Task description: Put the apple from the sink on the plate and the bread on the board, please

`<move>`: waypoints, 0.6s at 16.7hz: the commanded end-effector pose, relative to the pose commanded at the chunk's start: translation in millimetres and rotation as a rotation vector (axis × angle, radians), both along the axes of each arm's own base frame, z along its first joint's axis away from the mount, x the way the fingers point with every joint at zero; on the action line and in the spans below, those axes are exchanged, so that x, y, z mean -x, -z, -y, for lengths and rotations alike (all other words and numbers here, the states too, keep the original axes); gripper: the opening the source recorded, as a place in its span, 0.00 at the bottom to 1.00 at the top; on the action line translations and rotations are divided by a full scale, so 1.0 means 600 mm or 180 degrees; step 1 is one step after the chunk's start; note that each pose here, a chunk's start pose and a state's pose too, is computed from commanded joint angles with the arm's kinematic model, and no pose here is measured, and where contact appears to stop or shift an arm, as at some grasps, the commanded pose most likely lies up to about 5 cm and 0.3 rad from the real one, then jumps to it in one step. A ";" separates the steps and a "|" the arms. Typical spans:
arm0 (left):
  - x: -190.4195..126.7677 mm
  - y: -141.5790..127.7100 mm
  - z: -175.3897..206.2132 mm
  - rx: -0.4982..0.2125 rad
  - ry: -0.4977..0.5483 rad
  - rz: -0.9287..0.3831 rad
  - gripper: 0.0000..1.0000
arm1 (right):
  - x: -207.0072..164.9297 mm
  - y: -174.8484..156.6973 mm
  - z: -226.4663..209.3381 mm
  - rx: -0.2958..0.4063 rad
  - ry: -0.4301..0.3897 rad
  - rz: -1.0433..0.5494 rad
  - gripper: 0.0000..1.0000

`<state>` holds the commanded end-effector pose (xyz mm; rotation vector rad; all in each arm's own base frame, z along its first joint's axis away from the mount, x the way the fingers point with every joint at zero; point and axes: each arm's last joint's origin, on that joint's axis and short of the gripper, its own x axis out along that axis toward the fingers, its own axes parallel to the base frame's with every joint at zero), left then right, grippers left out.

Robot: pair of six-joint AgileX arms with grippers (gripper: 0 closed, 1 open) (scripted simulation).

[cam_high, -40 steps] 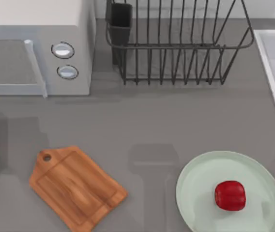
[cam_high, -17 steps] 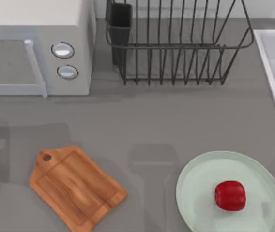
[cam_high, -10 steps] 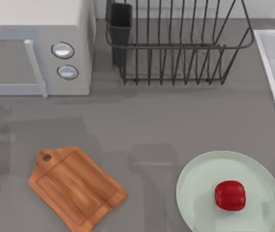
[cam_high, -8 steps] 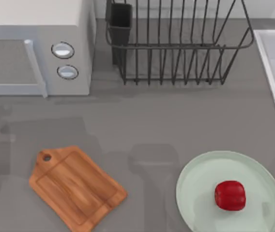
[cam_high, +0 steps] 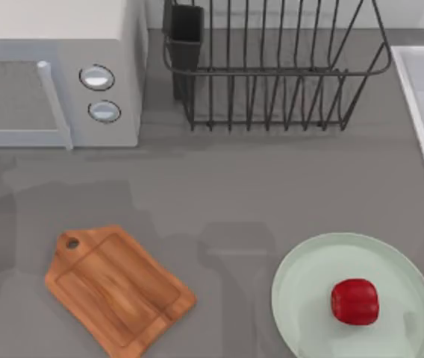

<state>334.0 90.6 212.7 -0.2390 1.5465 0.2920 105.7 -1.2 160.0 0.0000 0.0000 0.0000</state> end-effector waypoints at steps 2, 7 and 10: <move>0.002 0.011 0.004 -0.0055 -0.0477 -0.0045 0.00 | 0.000 0.000 0.000 0.0000 0.0000 0.0000 1.00; 0.013 0.055 0.025 -0.0335 -0.2006 -0.0247 0.00 | 0.000 0.000 0.000 0.0000 0.0000 0.0000 1.00; 0.023 0.082 0.044 -0.0628 -0.3045 -0.0316 0.00 | 0.000 0.000 0.000 0.0000 0.0000 0.0000 1.00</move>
